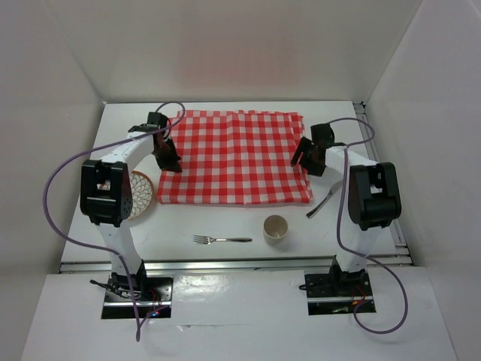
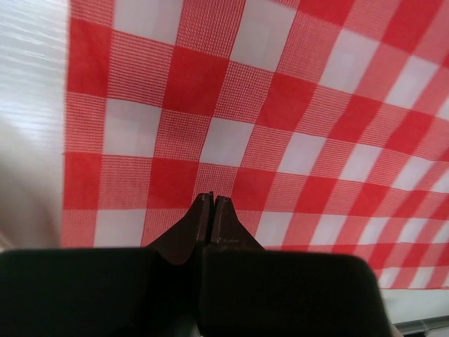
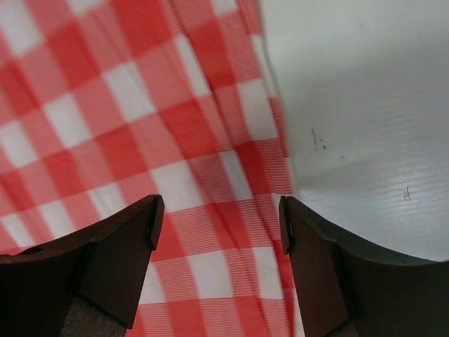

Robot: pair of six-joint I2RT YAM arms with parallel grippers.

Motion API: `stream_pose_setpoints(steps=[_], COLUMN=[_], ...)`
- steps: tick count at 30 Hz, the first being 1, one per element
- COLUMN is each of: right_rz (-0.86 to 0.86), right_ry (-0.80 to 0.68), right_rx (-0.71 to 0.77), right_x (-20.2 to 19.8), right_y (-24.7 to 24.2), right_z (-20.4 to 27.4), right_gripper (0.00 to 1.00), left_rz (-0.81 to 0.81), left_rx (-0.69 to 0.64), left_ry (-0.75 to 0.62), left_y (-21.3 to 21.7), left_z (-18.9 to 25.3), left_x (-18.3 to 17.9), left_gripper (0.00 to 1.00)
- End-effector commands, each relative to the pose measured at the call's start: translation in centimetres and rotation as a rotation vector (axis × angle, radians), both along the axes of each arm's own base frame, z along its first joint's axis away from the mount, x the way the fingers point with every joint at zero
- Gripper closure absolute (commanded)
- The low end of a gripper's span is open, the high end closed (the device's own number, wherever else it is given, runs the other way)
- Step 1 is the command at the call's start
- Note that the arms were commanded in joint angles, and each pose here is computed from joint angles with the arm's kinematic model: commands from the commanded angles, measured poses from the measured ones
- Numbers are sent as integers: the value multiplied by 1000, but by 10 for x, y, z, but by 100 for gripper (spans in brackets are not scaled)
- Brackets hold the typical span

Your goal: Set the dinner table for one person

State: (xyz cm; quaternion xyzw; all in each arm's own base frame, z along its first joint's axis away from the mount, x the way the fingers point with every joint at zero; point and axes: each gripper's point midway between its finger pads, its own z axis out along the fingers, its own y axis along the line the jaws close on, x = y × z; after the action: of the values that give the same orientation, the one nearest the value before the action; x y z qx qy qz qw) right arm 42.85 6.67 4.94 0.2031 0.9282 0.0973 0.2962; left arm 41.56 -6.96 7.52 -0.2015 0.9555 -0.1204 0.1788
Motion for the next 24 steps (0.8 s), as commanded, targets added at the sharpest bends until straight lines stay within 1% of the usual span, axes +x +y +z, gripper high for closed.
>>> stream_pose_setpoints(steps=[1,3,4,7,9,11,12,13,14,15,16,18,20,21,24], right_rz=[46,45,44,43,43,50,49,33,33,33,33,18,18,19,13], right_ry=[40,91,105,135,144,145,165,154,134,143,147,128,140,118,117], right_rx=[58,57,56,55,55,65,64,54,54,54,54,46,46,46,37], right_x=[-3,-8,-9,-13,-12,-9,-11,-4,6,7,10,23,22,30,35], right_y=[-4,-4,-4,-4,-4,-2,-2,-8,-7,-7,-7,-13,-13,-12,-14], right_z=[-6,-27,-32,-48,-59,-62,-70,-69,-64,-66,-70,-65,-67,-60,-57], right_gripper=[23,25,26,36,55,69,83,90,96,99,100,100,100,100,100], left_rz=[-15,-22,-12,0,0,9,9,8,8,8,8,0,-10,-5,-2], left_rx=[-1,13,23,36,37,36,36,38,38,37,39,39,40,51,78], left_ry=[15,57,58,100,108,126,131,145,145,142,152,131,102,100,54], left_y=[-13,-16,-18,-16,-17,-18,-18,-18,-19,-19,-19,-20,-21,-19,-15], left_z=[-6,-24,-27,-45,-52,-62,-66,-69,-74,-76,-77,-70,-62,-58,-36], left_x=[1,1,4,4,8,13,15,15,22,26,27,39,50,52,63], left_gripper=[100,100,100,100,100,100,100,100,100,100,100,100,100,100,100])
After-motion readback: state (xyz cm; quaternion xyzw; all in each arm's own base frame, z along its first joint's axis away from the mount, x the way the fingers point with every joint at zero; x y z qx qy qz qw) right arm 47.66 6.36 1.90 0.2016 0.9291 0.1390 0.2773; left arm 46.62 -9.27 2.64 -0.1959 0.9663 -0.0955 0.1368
